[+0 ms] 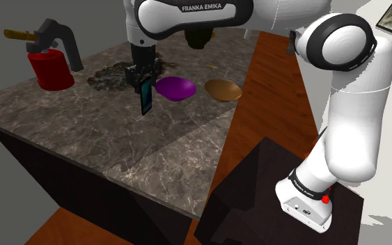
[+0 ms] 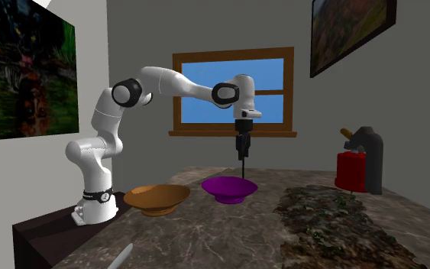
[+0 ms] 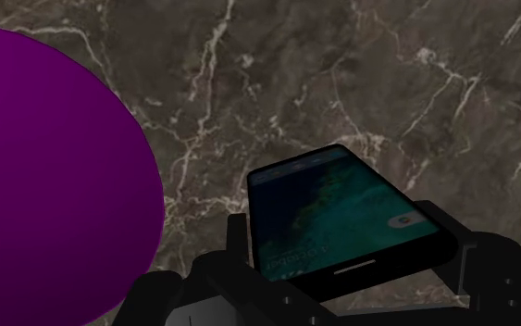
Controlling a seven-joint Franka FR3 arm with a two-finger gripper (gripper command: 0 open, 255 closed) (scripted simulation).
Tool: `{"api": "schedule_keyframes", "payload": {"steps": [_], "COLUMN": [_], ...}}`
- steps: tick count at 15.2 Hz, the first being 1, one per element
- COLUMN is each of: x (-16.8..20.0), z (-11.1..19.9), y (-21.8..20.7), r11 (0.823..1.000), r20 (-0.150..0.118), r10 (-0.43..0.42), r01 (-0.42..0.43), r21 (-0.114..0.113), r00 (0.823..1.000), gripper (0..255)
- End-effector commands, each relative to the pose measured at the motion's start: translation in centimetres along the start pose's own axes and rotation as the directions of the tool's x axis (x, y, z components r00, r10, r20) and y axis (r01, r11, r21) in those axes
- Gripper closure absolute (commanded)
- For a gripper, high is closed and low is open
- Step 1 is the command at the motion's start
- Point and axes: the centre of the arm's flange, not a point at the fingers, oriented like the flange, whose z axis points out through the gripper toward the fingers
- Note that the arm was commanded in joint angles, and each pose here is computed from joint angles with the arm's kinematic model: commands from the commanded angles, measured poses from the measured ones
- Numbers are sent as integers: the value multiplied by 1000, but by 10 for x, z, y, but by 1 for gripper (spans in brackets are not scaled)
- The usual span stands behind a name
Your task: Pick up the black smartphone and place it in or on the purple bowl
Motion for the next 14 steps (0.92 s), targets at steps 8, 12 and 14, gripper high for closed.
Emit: {"api": "schedule_keyframes", "payload": {"steps": [8, 12, 14], "x": [0, 0, 0], "z": [-16, -37, -47], "y": [0, 0, 0], "r11": [1000, 1000, 1000], "r20": [0, 0, 0], "r10": [0, 0, 0], "r01": [0, 0, 0], "r21": [0, 0, 0], "r00": [1000, 1000, 1000], "gripper": [255, 255, 255]}}
